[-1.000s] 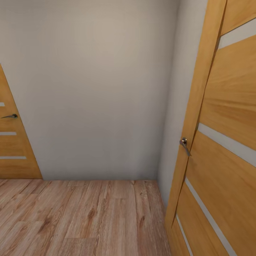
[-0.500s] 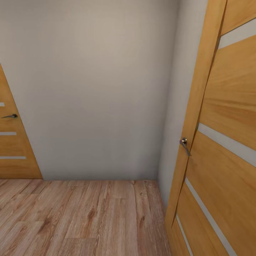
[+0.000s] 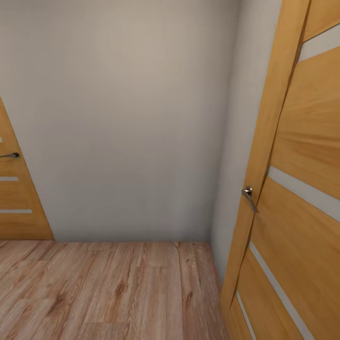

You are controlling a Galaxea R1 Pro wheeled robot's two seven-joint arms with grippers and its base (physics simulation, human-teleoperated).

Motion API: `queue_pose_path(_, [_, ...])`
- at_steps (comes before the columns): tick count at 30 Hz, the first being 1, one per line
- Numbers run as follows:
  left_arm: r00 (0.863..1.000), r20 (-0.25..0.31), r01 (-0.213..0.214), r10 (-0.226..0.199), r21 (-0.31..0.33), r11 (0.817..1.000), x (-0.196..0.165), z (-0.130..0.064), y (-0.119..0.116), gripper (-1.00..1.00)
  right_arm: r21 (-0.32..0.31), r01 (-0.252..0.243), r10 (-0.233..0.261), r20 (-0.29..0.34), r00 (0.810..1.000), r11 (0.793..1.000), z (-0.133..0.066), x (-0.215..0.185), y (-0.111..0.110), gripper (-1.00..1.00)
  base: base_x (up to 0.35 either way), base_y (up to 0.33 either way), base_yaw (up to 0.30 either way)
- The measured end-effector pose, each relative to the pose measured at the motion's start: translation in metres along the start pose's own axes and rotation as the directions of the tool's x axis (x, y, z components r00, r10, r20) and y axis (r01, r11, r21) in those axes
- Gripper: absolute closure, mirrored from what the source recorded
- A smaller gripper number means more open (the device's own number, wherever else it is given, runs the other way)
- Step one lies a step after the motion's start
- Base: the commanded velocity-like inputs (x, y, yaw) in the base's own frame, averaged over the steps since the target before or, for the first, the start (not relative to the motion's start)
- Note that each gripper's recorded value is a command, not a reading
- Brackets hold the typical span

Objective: Move the two storage containers from the living room to the garage. In the garage, place one container on the floor and stack the other container on top of it (either order is fine).

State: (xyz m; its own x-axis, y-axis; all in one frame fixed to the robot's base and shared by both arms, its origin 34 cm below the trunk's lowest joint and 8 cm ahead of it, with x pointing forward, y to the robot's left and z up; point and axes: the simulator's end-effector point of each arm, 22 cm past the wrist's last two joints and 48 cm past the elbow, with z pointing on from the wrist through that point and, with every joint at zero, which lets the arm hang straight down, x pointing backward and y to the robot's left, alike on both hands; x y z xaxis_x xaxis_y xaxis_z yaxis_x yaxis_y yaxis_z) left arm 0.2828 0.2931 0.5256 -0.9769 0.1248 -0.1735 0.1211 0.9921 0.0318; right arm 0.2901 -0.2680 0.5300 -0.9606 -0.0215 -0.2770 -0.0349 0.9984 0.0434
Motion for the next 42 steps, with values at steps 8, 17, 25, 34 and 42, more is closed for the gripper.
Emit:
queue_pose_path(8, [1.0, 0.0, 0.0, 0.0, 0.0, 1.0, 0.0, 0.0001, 0.0001, -1.0, 0.001, 0.0, 0.0, 0.0, 1.0, 1.0, 0.0001, 0.0, -0.0002, -1.0, 0.032, 0.0, 0.0])
queue_pose_path(17, [1.0, 0.0, 0.0, 0.0, 0.0, 1.0, 0.0, 0.0, -0.0001, -1.0, 0.002, 0.0, 0.0, 0.0, 1.0, 1.0, 0.0, 0.0, -0.0003, -1.0, 0.073, -0.046, 0.0])
queue_pose_path(25, [1.0, 0.001, 0.0, 0.0, 0.0, 1.0, -0.0002, 0.0001, 0.0004, -1.0, 0.001, 0.0, 0.0, 0.0, 1.0, 1.0, 0.0001, 0.0, -0.0003, -1.0, 0.047, -0.034, 0.0])
queue_pose_path(34, [1.0, 0.0, 0.0, 0.0, -0.001, 1.0, -0.0001, 0.0, 0.0005, -1.0, 0.001, 0.0, 0.0, 0.0, 1.0, 1.0, 0.0, 0.0, -0.0003, -1.0, 0.024, -0.003, 0.0])
queue_pose_path(42, [1.0, 0.0, 0.0, 0.0, 0.0, 1.0, 0.0, 0.0, 0.0003, -1.0, 0.002, 0.0, 0.0, 0.0, 1.0, 1.0, 0.0, 0.0, -0.0003, -1.0, 0.147, 0.0, 0.0])
